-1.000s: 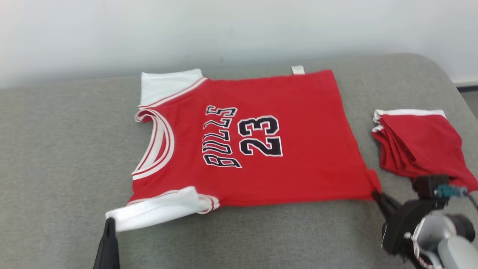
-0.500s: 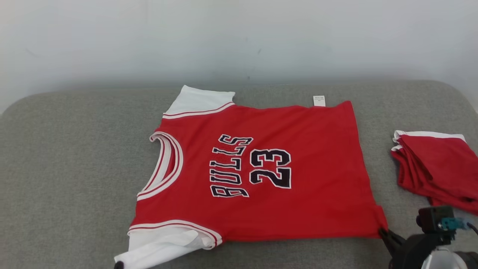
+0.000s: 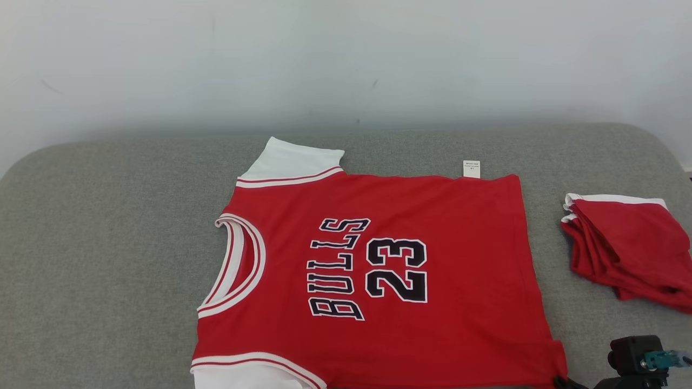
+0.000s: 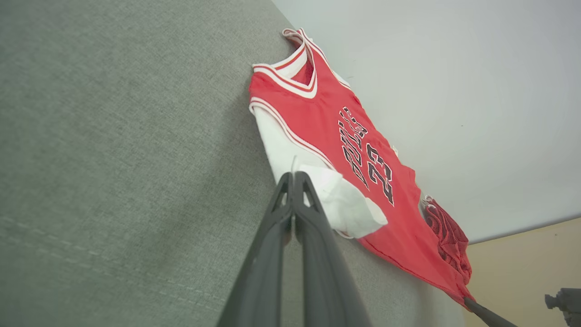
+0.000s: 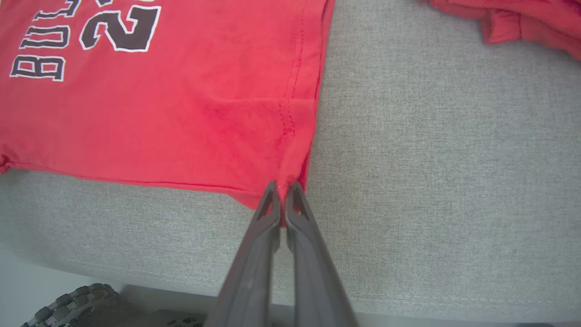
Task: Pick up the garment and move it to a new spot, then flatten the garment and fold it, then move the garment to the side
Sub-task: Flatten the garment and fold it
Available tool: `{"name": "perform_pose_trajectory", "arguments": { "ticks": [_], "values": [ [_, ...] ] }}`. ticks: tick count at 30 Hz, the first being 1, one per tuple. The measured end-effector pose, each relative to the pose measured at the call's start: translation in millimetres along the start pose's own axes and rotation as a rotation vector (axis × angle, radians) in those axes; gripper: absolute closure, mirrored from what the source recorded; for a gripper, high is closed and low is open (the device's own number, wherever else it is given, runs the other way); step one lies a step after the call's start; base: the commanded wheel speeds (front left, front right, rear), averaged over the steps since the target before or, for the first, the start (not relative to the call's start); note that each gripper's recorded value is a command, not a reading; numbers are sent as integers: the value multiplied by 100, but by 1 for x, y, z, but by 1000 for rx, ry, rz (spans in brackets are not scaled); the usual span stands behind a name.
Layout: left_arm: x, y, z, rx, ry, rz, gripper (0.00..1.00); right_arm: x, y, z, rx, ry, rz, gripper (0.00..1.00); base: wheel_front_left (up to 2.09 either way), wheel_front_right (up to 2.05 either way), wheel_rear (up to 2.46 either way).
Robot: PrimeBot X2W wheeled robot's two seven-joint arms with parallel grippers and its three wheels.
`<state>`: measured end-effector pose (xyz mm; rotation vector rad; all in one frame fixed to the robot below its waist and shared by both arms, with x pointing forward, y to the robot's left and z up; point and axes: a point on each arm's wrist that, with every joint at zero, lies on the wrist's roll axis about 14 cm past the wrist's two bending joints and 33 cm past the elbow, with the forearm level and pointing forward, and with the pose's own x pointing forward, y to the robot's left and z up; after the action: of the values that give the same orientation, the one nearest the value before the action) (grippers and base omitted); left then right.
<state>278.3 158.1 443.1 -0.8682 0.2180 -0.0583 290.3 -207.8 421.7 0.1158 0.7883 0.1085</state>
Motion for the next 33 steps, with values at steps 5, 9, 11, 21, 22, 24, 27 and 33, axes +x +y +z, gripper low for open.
{"name": "perform_pose_trajectory", "arguments": {
  "ticks": [5,9,11,21,22,24,27,33],
  "values": [
    [22,-32,22,89,-46,-132,100,-4,5,17,38,-94,18,100,0,0,0],
    [44,-55,31,186,-66,-224,100,-5,8,28,65,-148,35,100,0,0,0],
    [51,-63,34,215,-74,-249,100,-4,7,31,66,-157,35,100,0,0,0],
    [113,-98,56,325,-137,-328,100,18,13,71,65,-261,55,100,0,0,0],
    [118,-100,56,335,-135,-334,100,21,14,75,62,-273,60,100,0,0,0],
    [128,-106,54,358,-131,-346,100,28,15,79,62,-283,62,100,0,0,0],
    [140,-109,49,406,-110,-359,100,39,11,79,49,-277,43,100,0,0,0],
    [159,-108,57,446,-123,-339,100,52,1,88,67,-314,3,100,0,0,0]
  ]
}}
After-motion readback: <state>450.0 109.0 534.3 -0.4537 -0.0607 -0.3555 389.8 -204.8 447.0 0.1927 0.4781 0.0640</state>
